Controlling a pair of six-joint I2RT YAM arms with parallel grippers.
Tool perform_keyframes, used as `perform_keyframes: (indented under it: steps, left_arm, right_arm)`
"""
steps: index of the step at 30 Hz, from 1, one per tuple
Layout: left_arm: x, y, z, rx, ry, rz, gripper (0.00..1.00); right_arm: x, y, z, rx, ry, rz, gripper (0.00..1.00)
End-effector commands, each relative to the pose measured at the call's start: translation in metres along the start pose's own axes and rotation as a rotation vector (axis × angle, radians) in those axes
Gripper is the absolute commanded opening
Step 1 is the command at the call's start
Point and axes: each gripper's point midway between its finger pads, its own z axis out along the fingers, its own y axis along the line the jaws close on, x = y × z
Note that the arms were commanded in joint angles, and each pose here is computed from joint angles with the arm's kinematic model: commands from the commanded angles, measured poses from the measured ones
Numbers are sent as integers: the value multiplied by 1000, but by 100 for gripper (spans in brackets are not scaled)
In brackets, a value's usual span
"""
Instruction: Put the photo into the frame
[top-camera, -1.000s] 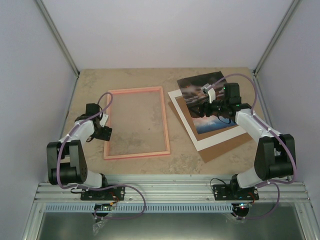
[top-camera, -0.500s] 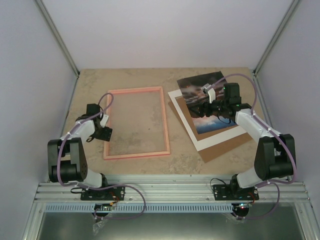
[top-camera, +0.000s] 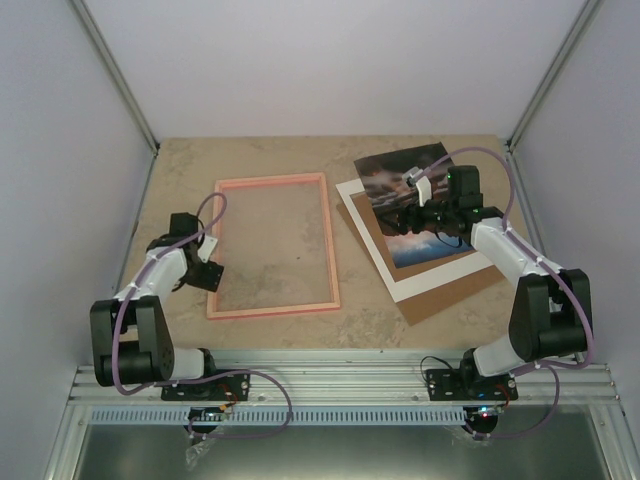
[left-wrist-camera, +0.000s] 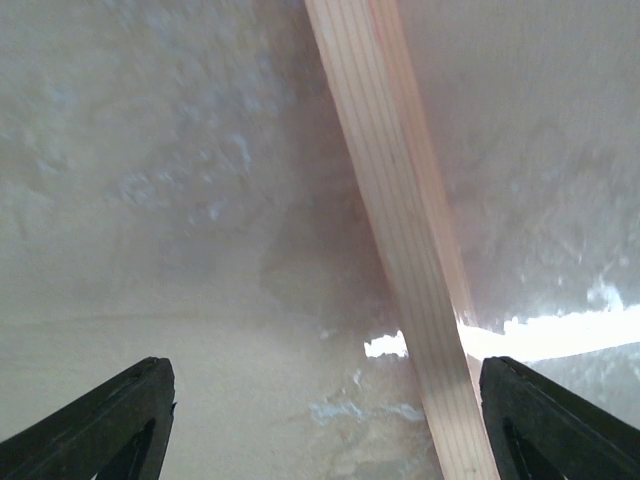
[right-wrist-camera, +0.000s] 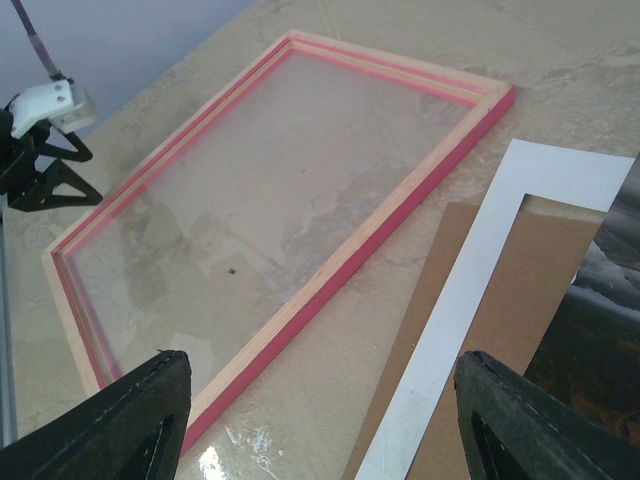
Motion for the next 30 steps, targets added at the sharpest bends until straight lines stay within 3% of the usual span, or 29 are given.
perform_keyframes:
  steps: [1, 18, 23, 30]
  left_arm:
    - [20, -6, 6, 12, 55, 28, 86]
    - [28, -3, 24, -16, 102, 31, 86]
    - [-10, -3, -14, 49, -12, 12, 88]
    - [-95, 0, -83, 119, -283, 64, 90]
  right_arm:
    - [-3, 5, -2, -4, -13, -30, 73]
    - [-4, 5, -5, 5, -14, -44, 73]
    - [-6, 1, -8, 27, -2, -64, 73]
    - [15, -39, -25, 130, 120, -42, 73]
